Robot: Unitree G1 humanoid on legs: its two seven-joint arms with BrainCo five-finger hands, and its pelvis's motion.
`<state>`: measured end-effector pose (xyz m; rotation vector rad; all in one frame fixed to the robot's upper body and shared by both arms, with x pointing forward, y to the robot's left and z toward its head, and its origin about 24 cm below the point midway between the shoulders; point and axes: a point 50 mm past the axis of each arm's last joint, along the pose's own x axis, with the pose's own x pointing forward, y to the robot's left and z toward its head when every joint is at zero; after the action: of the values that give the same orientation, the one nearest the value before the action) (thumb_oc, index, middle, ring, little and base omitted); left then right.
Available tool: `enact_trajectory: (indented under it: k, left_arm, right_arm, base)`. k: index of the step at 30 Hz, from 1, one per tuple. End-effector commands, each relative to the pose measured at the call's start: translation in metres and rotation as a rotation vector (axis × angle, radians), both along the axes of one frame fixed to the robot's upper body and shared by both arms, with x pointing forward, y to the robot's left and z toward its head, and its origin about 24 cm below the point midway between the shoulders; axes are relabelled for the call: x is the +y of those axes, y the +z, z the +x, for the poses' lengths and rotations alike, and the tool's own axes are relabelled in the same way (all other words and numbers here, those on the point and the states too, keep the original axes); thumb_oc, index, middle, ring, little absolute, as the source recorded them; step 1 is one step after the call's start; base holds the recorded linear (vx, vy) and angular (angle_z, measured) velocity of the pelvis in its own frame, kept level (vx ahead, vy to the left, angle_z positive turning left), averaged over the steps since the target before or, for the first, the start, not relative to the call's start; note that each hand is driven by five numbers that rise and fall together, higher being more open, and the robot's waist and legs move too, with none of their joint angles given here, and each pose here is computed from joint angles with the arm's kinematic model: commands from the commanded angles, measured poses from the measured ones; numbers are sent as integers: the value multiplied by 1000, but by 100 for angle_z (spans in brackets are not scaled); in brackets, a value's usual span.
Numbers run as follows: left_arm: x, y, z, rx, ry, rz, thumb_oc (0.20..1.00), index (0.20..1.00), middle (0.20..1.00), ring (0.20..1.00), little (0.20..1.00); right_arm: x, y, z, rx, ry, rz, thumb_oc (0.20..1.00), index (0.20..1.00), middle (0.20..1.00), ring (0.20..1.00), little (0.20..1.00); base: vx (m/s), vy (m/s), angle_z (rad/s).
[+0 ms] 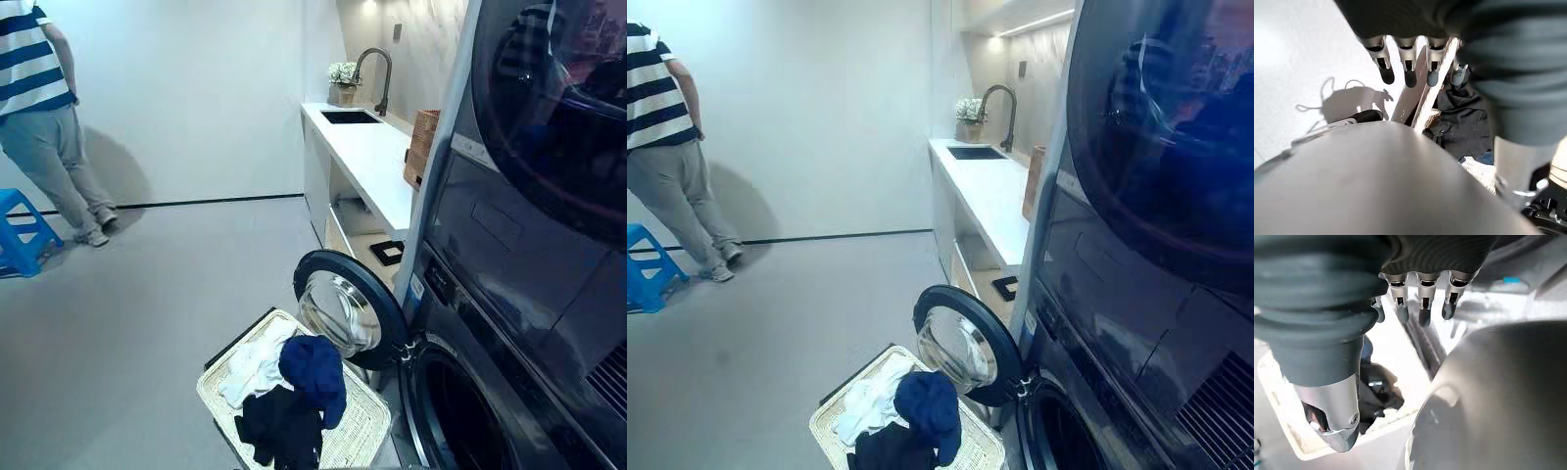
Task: Put the clothes into the washing machine.
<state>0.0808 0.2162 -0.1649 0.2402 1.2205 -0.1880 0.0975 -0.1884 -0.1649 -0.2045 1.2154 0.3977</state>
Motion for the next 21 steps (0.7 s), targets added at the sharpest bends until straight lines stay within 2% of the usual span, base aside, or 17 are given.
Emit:
enact_trajectory:
  k: [1,18,21]
  left_arm:
    - [-26,3,32,-78,-16,-66,1000,1000,1000,1000,1000]
    - [-22,3,34,-115,21,8,1000,1000,1000,1000,1000]
    - [-15,8,43,-202,39,150,1000,1000,1000,1000,1000]
  right_arm:
    - [11,5,26,-79,65,-7,1000,1000,1000,1000,1000]
    - [10,5,27,-93,69,-29,1000,1000,1000,1000,1000]
    - [9,7,32,-113,60,-33,1000,1000,1000,1000,1000]
  base:
    - [-222,89,-13]
    - [2,1,0]
    - [0,0,0]
